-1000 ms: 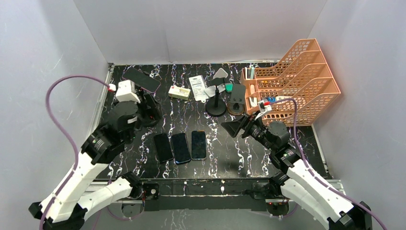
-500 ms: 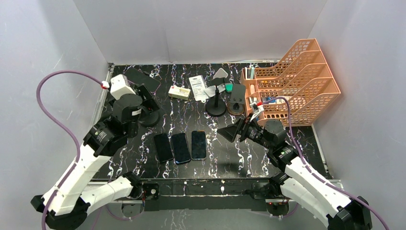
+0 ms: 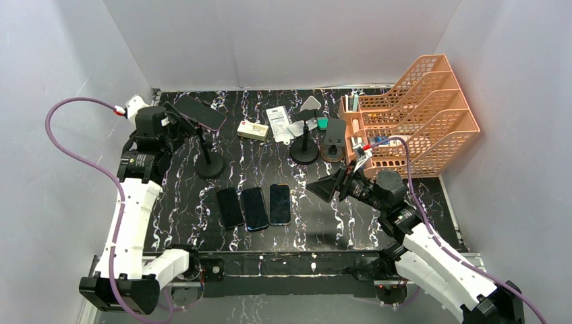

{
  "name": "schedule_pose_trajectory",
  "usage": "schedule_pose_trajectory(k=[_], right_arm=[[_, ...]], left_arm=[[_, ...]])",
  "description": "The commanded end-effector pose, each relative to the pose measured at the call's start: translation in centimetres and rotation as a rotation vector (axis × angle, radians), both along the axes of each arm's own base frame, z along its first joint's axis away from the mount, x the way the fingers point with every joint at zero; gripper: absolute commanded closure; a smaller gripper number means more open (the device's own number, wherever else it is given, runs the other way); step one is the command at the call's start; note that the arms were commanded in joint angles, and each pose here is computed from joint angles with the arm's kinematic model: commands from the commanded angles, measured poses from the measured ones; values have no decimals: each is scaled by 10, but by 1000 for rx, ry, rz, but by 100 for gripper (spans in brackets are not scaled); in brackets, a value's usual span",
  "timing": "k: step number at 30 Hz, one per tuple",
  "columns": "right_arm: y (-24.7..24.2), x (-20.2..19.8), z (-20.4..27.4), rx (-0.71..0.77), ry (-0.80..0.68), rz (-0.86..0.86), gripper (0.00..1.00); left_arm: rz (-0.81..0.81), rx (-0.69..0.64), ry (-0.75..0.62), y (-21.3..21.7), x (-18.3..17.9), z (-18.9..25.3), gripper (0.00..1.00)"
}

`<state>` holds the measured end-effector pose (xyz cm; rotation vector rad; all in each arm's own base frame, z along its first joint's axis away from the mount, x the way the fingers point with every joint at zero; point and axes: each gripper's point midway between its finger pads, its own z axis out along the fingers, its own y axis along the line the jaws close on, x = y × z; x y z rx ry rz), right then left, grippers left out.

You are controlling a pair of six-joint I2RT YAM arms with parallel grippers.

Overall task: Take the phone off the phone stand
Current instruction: Pick up the phone stand with the phone at the center of the board.

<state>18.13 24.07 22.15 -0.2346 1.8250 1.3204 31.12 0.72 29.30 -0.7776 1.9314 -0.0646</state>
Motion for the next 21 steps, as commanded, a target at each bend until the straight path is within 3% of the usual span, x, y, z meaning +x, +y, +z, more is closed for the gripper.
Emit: schedule_pose_trajectory(k=[1,12,21], right_arm=[[1,-3,35,54,-82,19,2],[5,-6,35,57,-65,53,2],[6,-5,35,52,-62,57,2]], left_arm=[[-108,-107,-58,-18,11,5,19],[-66,-243,-203,-6,46,23,20],[-69,-400,-293,-9,65,12,23]])
